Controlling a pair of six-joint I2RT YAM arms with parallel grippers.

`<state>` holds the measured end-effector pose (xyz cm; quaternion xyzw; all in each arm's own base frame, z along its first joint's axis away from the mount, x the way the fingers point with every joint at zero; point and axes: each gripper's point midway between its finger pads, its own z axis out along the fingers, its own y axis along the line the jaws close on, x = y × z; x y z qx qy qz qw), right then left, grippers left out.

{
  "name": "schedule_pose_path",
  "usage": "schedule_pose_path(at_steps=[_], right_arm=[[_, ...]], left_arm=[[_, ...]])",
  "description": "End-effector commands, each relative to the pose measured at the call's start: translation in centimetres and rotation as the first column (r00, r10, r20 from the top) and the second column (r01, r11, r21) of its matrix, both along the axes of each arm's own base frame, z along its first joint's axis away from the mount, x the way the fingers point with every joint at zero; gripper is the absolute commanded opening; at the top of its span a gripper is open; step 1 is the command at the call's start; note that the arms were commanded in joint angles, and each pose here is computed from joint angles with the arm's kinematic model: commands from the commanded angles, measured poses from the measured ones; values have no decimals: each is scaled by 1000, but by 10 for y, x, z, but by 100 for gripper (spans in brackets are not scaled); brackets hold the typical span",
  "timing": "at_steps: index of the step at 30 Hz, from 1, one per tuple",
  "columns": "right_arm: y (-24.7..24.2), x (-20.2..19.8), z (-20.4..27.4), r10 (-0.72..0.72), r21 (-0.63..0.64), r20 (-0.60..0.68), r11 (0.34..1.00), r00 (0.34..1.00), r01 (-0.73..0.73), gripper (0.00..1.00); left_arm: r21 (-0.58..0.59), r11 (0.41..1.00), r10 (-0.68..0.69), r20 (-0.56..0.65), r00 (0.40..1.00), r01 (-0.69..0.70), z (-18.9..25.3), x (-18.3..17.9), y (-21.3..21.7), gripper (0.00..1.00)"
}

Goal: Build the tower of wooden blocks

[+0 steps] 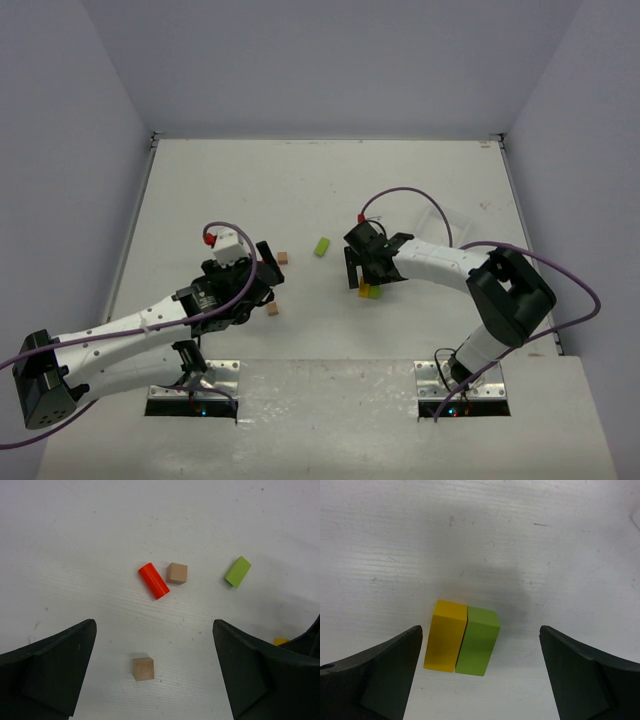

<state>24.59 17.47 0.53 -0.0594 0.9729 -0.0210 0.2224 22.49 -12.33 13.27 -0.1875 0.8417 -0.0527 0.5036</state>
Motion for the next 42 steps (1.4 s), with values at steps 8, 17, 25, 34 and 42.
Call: schedule_pose_path(at_steps=[8, 17, 25, 34, 42], right_arm=[[33, 12, 51, 70, 247, 206, 961, 976, -122, 99], [2, -19, 54, 31, 302, 287, 945, 957, -121, 99], [-37, -36, 39, -51, 261, 317, 965, 947, -35, 99], [-62, -40, 24, -128, 262, 304, 964, 944, 47, 99], [-73, -39, 14, -156, 232, 266, 968, 951, 94, 99]], left_arm=[[-16, 999, -40, 12, 999, 40, 6, 8, -14, 100], [-23, 984, -177, -13, 984, 177, 0, 23, -39, 100], [-45, 934, -355, -38, 934, 353, -6, 68, -66, 100], [29, 943, -319, -194, 928, 331, -35, 94, -80, 100], [88, 957, -242, -286, 927, 277, -65, 106, -75, 92]])
